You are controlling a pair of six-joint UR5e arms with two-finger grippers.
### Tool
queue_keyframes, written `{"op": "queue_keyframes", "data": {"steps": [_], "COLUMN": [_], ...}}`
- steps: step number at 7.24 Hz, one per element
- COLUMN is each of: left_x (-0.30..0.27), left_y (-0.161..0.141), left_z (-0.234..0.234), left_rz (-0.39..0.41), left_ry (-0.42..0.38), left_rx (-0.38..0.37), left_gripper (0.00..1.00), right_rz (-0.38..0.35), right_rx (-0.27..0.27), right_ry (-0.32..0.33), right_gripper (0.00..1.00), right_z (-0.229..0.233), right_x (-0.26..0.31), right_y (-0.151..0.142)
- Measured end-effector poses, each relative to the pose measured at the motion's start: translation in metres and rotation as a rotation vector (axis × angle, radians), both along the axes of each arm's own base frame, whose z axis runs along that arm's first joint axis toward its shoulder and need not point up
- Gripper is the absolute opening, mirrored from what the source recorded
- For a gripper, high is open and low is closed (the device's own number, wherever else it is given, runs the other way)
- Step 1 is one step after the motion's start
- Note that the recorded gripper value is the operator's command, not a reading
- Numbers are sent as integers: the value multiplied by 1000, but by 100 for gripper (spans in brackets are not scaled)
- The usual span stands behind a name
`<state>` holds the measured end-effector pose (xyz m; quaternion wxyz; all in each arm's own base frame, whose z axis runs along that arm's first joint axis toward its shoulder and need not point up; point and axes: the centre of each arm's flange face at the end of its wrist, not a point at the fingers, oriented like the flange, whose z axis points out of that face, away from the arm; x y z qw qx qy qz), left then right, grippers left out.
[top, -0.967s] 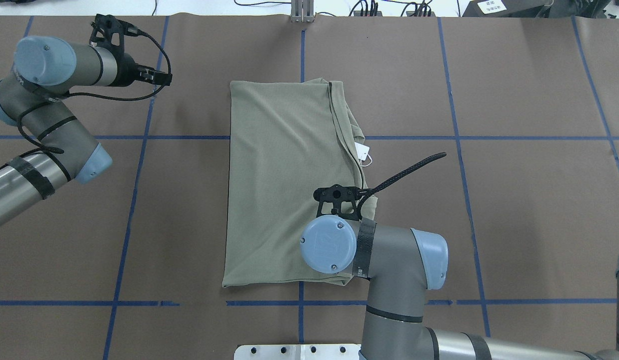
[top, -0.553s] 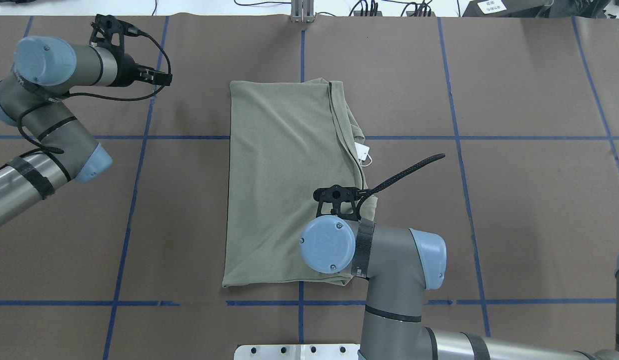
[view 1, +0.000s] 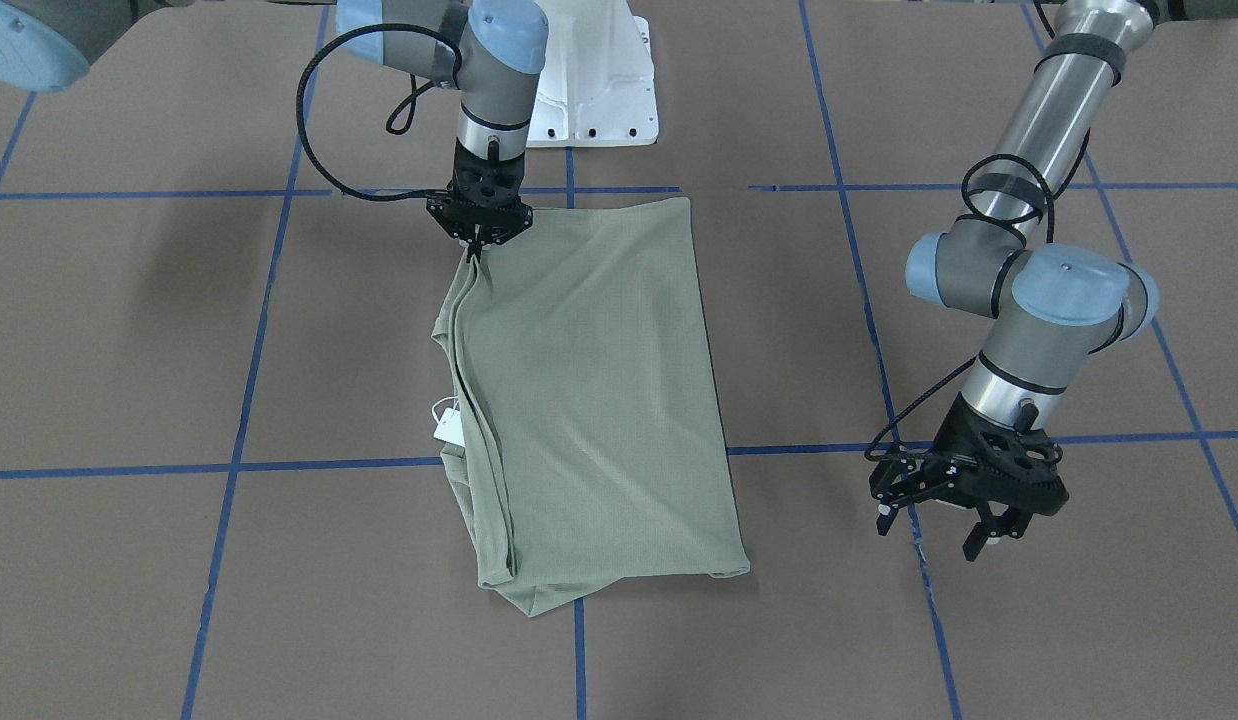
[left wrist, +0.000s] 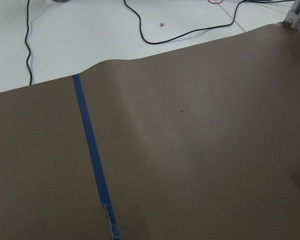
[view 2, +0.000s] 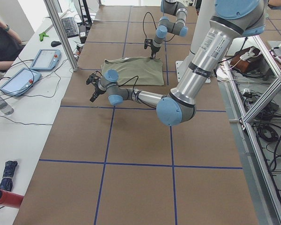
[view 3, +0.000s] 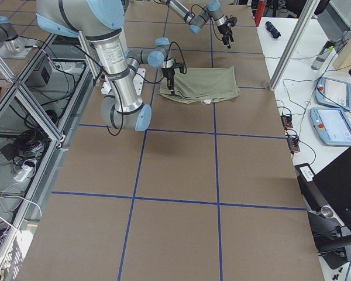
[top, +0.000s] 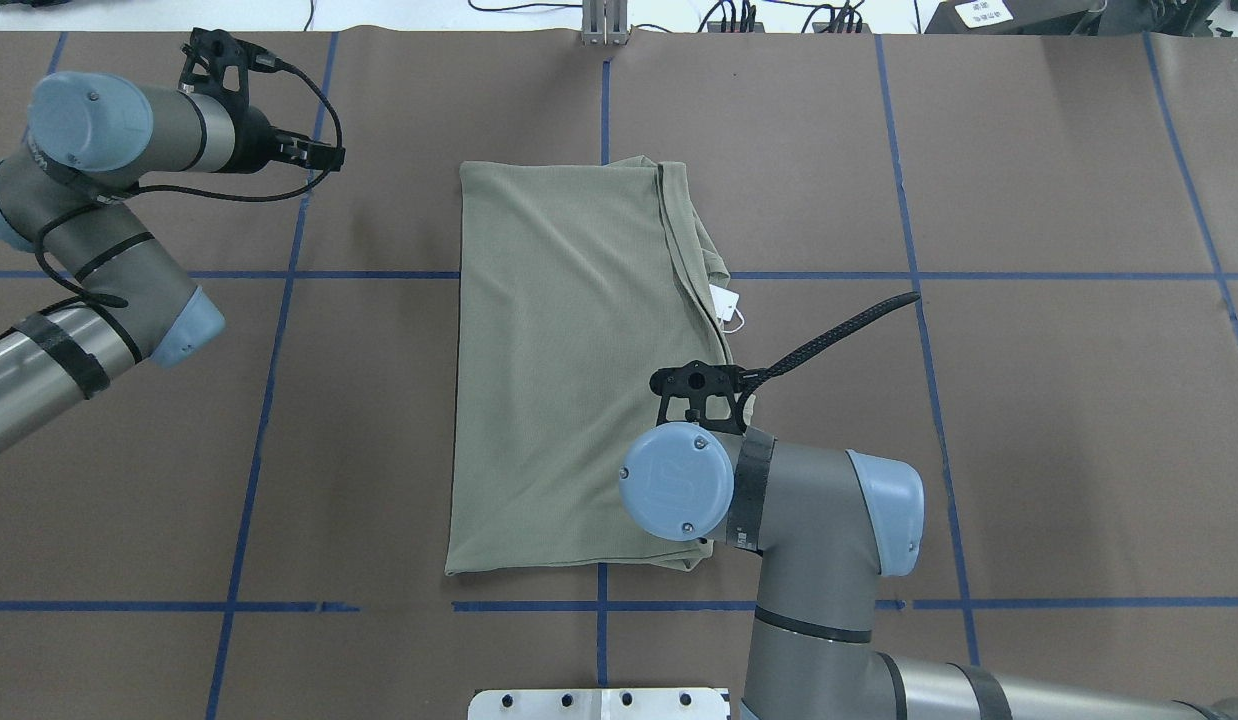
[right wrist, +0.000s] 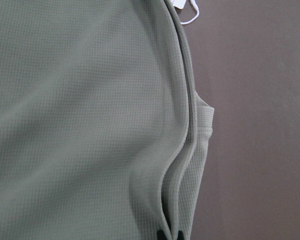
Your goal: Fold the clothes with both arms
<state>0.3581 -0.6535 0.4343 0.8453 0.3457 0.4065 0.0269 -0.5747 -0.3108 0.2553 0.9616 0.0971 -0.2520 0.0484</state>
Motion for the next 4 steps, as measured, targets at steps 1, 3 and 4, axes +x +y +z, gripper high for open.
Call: {"op": "queue_keyframes", "data": {"steps": [1,3,4], "left_x": [1,4,5], "left_y": [1,2,3], "left_z": [0,0,0], "left_rz": [-1,2,3], "left_ry": [4,7,7], "left_rx": [-4,-8,-8], "left_gripper": [100,100,100], "right_rz": [-2,-14,-17], "right_rx": [7,21,26], "right_ry": [11,20,12], "right_gripper": [97,100,100], "right_z": [7,19,19], "right_x": [7,19,20], "right_y": [0,2,3]}}
